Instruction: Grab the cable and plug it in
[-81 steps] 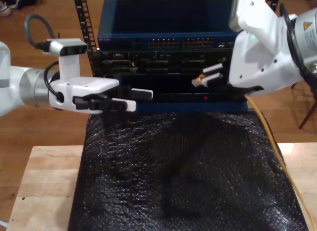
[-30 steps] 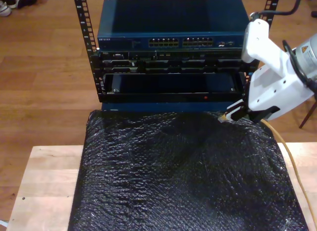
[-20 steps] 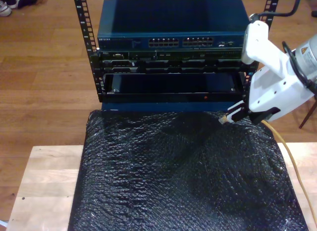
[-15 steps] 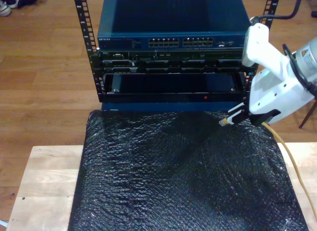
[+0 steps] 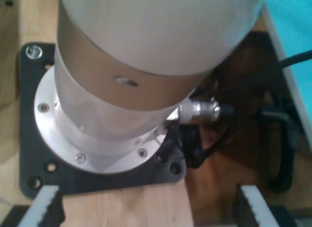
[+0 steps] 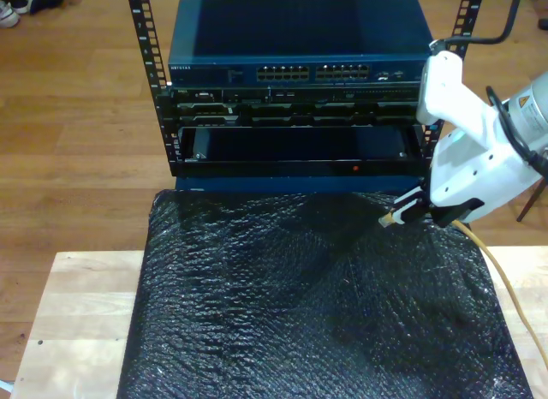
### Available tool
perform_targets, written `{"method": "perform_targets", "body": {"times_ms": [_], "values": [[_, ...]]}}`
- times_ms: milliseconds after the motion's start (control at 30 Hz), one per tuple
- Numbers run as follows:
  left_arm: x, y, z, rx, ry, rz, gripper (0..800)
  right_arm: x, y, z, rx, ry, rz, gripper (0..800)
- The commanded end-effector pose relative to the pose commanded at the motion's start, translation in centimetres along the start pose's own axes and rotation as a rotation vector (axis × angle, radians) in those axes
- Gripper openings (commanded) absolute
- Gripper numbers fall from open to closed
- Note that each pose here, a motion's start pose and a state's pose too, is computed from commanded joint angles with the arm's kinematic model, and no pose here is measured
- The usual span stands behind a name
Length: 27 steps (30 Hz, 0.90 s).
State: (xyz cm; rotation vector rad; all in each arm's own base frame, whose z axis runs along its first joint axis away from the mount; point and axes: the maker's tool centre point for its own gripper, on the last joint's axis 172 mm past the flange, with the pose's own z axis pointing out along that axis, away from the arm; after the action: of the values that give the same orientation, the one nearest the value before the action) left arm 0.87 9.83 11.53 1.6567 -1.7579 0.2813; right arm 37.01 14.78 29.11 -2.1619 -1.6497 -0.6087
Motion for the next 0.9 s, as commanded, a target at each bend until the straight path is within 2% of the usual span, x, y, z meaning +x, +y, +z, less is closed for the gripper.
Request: {"method": "perform_targets", "body": {"times_ms": [133, 400, 633, 900], "values": [[-0.1, 0.0, 0.0, 0.006, -0.004, 0.029, 798, -0.1, -0.1, 0.1, 0.002, -0.001, 0.002, 0], [-0.1, -0.1, 0.1, 0.01, -0.006, 0.12, 798, -0.3, -0.3, 0.3, 0.007, -0.002, 0.005, 0], [-1.9, 0.4, 0.1, 0.08, -0.048, 0.149, 798, -0.2, -0.3, 0.4, 0.009, -0.002, 0.003, 0], [-3.1, 0.3, 1.1, 0.126, -0.079, 0.172, 798, -0.1, -0.3, 0.4, 0.009, 0.001, 0.003, 0]]}}
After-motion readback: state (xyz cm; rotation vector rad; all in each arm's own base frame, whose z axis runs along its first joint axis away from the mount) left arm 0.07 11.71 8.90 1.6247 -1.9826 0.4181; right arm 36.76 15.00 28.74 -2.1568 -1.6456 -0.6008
